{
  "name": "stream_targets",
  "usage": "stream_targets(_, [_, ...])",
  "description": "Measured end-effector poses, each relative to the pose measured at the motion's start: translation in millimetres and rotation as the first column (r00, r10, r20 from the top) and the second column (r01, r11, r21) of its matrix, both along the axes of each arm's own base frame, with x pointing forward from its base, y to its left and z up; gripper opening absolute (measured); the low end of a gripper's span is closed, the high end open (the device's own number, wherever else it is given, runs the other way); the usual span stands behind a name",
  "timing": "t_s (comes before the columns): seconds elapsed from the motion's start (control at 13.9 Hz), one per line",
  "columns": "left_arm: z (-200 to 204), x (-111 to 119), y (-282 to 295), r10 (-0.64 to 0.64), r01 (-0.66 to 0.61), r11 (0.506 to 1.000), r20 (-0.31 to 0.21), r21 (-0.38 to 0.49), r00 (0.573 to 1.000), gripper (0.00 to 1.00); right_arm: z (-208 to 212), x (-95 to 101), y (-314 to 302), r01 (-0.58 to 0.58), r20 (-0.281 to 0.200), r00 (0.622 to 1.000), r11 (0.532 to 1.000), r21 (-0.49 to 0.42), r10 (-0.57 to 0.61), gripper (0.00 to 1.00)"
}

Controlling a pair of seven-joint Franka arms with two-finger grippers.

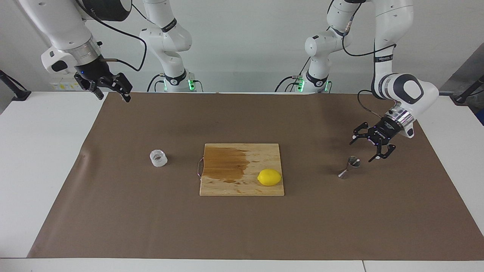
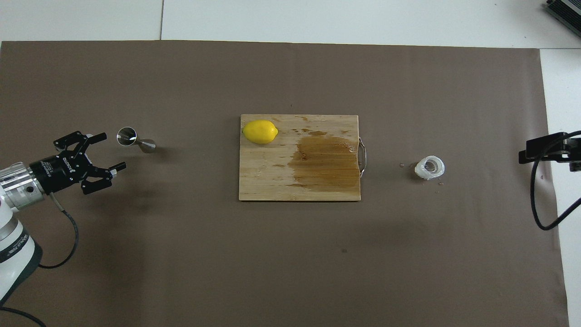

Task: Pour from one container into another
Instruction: 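Reach the open left gripper to the small metal cup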

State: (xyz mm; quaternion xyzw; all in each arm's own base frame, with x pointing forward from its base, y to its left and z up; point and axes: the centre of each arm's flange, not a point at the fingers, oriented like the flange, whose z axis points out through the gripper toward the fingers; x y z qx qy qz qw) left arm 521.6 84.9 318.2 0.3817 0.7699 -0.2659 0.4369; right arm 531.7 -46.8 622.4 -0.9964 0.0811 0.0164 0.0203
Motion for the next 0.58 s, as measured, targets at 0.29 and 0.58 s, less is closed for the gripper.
stream_targets(0.29, [-12.2, 4.5, -14.9, 0.008, -0.007, 1.0, 0.03, -0.022, 1.0, 1.0, 0.0, 0.0, 0.0, 0.0, 0.0, 1.0, 1.0, 0.0, 0.0, 1.0])
stream_targets(0.58, [-18.0, 7.6, -23.9, 0.016, -0.015, 1.0, 0.053, -0.019, 0.998, 1.0, 0.0, 0.0, 0.0, 0.0, 0.0, 1.0, 1.0, 0.0, 0.0, 1.0])
